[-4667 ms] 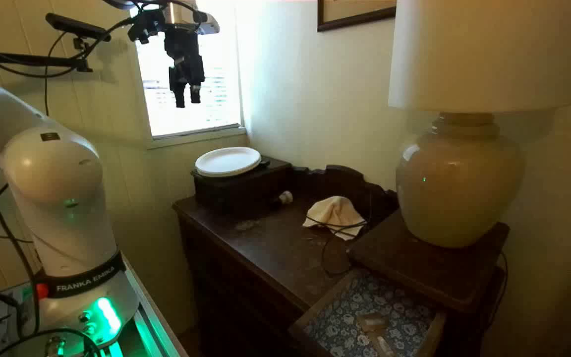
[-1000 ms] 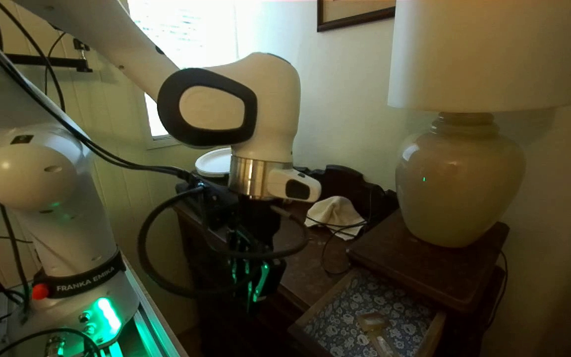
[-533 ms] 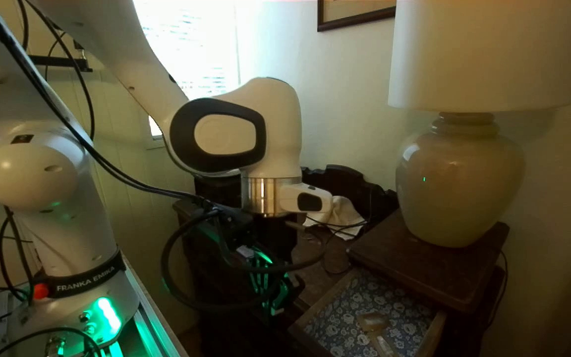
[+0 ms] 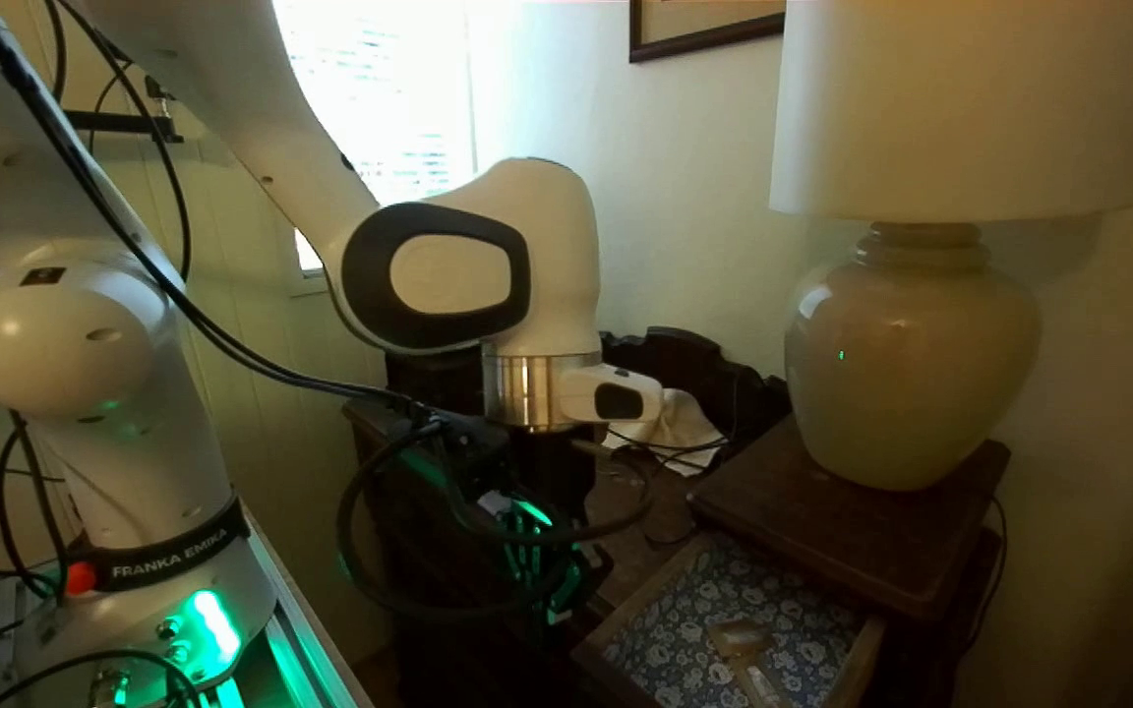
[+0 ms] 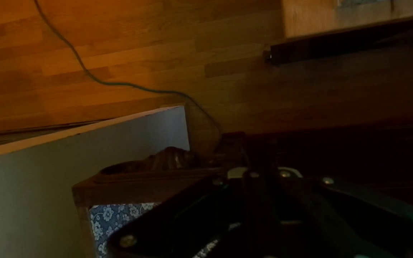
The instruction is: Close the open drawer
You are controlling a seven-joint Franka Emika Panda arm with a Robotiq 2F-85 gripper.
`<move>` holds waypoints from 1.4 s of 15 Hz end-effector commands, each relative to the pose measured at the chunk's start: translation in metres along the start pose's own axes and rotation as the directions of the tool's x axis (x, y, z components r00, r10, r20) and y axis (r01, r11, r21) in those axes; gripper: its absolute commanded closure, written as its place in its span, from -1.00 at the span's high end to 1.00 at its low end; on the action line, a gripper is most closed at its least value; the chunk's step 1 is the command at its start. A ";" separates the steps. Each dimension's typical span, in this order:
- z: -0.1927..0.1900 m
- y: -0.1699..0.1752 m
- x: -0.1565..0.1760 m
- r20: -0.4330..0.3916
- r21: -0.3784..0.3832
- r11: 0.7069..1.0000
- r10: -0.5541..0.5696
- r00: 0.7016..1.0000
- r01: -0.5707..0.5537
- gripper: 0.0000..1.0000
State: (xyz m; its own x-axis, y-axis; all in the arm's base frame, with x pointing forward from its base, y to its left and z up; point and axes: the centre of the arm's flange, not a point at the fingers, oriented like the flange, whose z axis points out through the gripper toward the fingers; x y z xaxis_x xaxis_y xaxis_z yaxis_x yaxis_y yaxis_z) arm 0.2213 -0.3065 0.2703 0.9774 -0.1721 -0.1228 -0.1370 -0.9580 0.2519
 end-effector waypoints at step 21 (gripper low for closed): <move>0.067 0.027 0.000 -0.233 -0.018 0.997 0.070 0.970 -0.076 -0.95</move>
State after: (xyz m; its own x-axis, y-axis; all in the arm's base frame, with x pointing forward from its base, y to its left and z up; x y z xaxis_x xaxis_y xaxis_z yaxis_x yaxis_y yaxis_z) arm 0.2060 -0.3294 0.1951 0.9798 -0.1965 0.0379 -0.1996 -0.9459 0.2558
